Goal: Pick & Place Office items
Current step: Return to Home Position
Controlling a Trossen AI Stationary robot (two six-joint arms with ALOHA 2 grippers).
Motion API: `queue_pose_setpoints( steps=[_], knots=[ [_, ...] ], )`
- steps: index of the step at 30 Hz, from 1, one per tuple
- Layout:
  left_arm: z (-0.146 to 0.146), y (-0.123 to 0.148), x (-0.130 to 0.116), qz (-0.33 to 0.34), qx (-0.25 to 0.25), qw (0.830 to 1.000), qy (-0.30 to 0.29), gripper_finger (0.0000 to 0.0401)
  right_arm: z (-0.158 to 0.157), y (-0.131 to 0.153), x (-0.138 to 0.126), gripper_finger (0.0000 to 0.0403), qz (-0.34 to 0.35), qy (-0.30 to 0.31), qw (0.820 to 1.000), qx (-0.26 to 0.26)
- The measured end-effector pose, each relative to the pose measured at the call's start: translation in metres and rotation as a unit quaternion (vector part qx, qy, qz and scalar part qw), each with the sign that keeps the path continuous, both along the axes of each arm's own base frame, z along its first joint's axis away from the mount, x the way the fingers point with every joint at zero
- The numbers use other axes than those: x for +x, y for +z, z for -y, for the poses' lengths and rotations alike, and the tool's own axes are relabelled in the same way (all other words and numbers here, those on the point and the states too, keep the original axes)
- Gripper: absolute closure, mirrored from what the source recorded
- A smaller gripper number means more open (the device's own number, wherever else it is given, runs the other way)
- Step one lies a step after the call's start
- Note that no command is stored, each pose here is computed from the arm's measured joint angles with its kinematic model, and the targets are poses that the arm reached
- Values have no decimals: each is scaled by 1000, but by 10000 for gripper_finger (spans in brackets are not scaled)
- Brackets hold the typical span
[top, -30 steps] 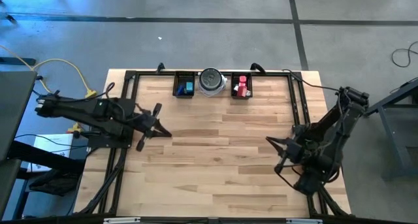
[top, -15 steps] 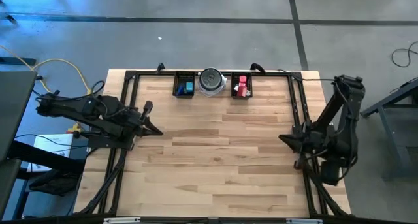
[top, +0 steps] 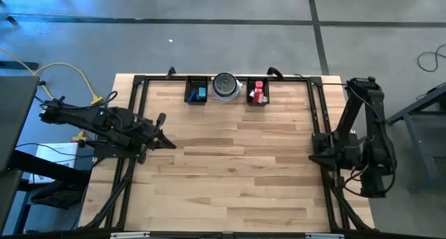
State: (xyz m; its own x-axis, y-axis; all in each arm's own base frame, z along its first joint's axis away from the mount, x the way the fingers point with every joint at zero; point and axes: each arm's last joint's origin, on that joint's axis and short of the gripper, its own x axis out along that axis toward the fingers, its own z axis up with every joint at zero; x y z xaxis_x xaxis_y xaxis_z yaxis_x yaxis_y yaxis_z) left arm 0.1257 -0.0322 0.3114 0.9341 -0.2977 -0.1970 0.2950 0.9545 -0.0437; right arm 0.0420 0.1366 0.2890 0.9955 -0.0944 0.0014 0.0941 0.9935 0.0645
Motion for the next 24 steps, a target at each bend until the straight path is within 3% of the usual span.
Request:
queue_pose_setpoints(
  steps=[6,11,14,18,22,24],
  knots=[
    [0,3,1,16,4,1000,-1,401,-3,2,5,400,0,-17,1000,-2],
    [-3,3,1,21,17,999,46,401,0,6,30,400,-4,-100,995,-19],
    [-5,3,2,23,24,996,87,401,6,8,47,400,-22,-160,983,-84],
    [-5,3,2,24,24,995,90,401,16,15,73,400,-11,-242,970,-30],
    [-5,4,2,27,25,995,90,401,29,19,103,400,-44,-325,941,-82],
    [-5,4,2,26,26,995,89,401,38,22,123,400,-101,-311,940,-99]
  ],
)
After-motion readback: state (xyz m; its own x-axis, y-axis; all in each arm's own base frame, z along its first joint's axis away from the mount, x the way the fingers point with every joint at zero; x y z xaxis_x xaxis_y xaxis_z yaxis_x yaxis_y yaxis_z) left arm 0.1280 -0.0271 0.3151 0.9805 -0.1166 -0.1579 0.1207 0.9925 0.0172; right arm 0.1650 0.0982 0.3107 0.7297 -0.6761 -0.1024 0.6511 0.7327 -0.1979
